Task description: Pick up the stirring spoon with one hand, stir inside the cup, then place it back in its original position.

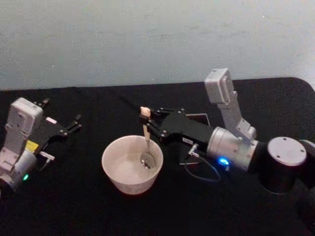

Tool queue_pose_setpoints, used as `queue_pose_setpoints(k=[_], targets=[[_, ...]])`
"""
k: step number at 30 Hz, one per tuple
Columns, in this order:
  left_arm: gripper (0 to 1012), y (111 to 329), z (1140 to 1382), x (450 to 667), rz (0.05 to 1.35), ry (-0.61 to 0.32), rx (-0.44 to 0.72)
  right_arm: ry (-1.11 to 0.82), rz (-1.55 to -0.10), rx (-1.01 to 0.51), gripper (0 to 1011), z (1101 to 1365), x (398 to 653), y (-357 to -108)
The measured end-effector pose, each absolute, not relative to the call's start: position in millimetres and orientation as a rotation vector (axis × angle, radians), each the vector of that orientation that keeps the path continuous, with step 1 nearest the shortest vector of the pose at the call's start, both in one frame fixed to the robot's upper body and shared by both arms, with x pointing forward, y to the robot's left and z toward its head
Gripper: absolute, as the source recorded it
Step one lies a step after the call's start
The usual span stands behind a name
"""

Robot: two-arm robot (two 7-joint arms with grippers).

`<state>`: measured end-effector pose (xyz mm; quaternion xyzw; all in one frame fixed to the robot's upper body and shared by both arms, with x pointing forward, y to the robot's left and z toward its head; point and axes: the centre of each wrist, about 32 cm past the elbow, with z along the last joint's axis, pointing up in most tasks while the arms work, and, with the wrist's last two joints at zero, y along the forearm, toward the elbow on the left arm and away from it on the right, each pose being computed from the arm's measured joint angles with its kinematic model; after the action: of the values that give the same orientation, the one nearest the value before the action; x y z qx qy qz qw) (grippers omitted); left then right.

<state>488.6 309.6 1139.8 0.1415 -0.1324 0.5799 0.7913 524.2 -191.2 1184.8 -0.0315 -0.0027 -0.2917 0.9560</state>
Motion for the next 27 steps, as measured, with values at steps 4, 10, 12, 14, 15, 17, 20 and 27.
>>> queue_pose_setpoints(k=[4, 10, 12, 14, 15, 17, 20, 27], targets=[[1001, 309.7, 1139.8, 488.6, 1.248, -0.285, 0.304, -0.003, -0.565, -0.065, 212, 1186.8, 514.9, -198.2], [1001, 309.7, 1139.8, 488.6, 1.248, -0.285, 0.304, 0.002, -0.523, -0.067, 212, 1187.6, 502.0, -203.0], [1001, 309.7, 1139.7, 488.6, 1.248, -0.285, 0.305, 0.005, -0.508, -0.069, 213, 1187.0, 498.5, -202.8], [1001, 309.7, 1139.8, 488.6, 1.248, -0.285, 0.304, 0.008, -0.493, -0.071, 212, 1186.2, 495.7, -201.3], [1001, 309.7, 1139.8, 488.6, 1.248, -0.285, 0.305, 0.008, -0.488, -0.072, 212, 1186.0, 495.1, -200.6], [1001, 309.7, 1139.8, 488.6, 1.248, -0.285, 0.304, 0.009, -0.479, -0.073, 212, 1185.3, 494.0, -198.7], [1001, 309.6, 1139.8, 488.6, 1.248, -0.285, 0.304, 0.009, -0.458, -0.073, 212, 1184.7, 494.0, -192.4], [1001, 309.7, 1139.8, 488.6, 1.248, -0.285, 0.304, 0.009, -0.427, -0.068, 213, 1184.0, 498.3, -177.0]])
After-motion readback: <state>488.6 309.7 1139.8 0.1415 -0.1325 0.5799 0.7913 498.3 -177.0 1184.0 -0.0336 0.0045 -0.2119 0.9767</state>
